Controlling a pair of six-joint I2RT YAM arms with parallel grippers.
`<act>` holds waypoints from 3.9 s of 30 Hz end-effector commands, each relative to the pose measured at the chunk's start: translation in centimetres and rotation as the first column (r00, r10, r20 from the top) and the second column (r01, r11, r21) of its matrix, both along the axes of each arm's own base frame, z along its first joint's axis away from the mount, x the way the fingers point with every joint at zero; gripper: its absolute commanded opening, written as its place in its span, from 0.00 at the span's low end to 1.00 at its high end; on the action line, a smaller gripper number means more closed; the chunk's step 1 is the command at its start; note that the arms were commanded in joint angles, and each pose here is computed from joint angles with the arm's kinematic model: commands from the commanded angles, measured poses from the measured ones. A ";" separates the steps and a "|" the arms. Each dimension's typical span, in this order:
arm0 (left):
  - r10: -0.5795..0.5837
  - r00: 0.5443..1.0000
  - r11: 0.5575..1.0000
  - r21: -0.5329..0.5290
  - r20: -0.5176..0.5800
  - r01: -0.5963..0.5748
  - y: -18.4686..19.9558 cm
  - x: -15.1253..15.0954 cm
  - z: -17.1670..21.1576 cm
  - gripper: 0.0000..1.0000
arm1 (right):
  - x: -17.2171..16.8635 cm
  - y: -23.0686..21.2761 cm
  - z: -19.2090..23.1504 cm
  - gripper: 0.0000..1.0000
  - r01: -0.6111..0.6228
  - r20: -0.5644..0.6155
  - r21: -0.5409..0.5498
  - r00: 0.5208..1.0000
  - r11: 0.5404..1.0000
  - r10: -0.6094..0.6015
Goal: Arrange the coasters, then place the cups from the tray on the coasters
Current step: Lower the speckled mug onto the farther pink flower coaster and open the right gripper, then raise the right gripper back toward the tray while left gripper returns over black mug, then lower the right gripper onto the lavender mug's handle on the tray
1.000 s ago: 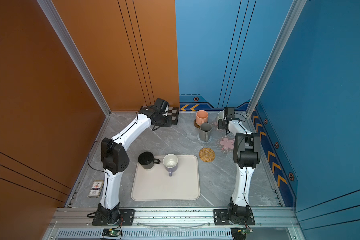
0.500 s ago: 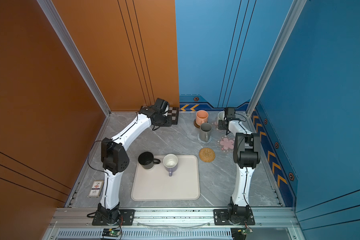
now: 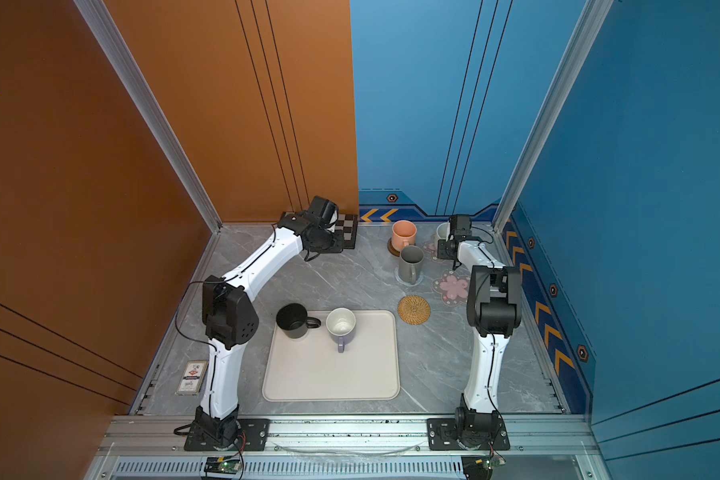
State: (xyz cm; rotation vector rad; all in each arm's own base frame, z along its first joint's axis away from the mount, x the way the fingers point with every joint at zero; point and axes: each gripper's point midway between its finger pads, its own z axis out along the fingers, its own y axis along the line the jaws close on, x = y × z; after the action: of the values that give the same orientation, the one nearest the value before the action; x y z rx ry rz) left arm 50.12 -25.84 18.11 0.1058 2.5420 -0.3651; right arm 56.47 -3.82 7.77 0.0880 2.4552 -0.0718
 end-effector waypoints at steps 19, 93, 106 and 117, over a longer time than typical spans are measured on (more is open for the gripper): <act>-0.006 1.000 1.000 -0.025 -0.020 0.006 -0.6 -0.4 0.0 0.34 | 1.3 0.1 2.9 0.37 0.009 0.073 0.028 0.997 1.000 -0.011; 0.143 0.990 0.986 0.091 0.002 -0.143 13.4 -26.4 2.4 0.47 | -34.5 30.1 7.3 0.47 -0.256 0.016 0.276 0.965 0.926 0.262; 0.176 0.984 0.981 0.088 -0.035 -0.172 13.2 -27.2 0.9 0.47 | -37.3 36.2 3.8 0.46 -0.371 -0.088 0.241 0.912 0.897 0.401; 0.168 0.985 0.984 0.073 -0.046 -0.164 12.8 -27.5 0.8 0.47 | -36.8 37.2 2.5 0.46 -0.354 -0.113 0.217 0.917 0.910 0.384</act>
State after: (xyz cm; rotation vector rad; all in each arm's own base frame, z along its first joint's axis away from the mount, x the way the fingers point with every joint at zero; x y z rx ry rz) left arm 23.18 -13.18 19.29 -0.0836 2.5770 -0.2257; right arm 19.28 33.11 9.68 -0.3514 2.5881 0.3296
